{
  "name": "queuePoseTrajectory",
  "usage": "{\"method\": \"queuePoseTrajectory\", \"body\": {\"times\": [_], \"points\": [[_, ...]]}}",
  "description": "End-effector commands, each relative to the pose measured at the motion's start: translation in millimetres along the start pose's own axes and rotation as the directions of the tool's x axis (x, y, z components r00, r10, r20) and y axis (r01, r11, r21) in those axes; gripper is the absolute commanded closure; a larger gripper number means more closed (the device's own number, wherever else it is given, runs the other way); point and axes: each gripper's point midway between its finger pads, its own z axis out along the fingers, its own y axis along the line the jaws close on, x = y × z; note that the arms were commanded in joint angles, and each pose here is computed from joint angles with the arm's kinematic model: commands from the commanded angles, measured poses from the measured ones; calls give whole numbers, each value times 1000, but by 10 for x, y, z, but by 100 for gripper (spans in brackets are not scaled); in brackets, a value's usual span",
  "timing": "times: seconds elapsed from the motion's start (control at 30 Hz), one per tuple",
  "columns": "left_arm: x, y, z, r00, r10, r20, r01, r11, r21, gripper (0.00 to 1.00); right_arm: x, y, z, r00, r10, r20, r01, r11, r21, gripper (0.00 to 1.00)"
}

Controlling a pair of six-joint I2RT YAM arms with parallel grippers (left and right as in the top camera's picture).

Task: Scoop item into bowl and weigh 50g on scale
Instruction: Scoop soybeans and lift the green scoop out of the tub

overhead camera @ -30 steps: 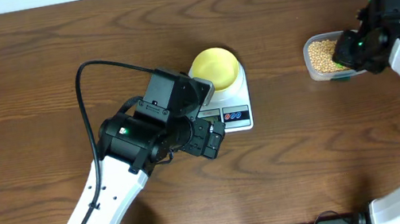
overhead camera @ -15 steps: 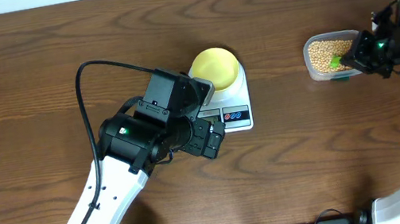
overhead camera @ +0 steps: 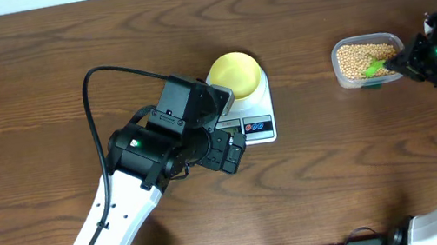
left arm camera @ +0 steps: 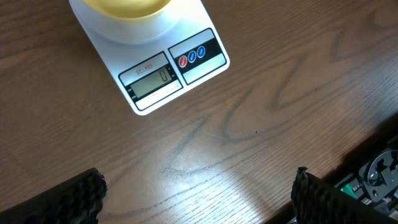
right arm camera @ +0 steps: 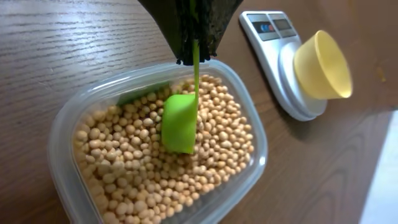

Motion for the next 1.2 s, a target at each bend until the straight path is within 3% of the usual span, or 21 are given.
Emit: {"method": "queuePoseTrajectory", "body": {"times": [0.0, 0.33, 0.73, 1.17], "points": [[2, -3, -3, 1000, -5, 1, 5, 1000, 7, 2, -89, 145, -123, 999, -38, 19, 40, 989, -140, 99], [2, -3, -3, 1000, -5, 1, 5, 1000, 7, 2, -179, 205, -334, 998, -21, 52, 36, 954, -299, 99], [2, -3, -3, 1000, -5, 1, 5, 1000, 7, 2, -209, 493, -698, 997, -13, 73, 53, 818, -572, 99], [2, -3, -3, 1000, -5, 1, 5, 1000, 7, 2, -123, 812, -935, 997, -47, 58, 75, 666, -743, 99]]}}
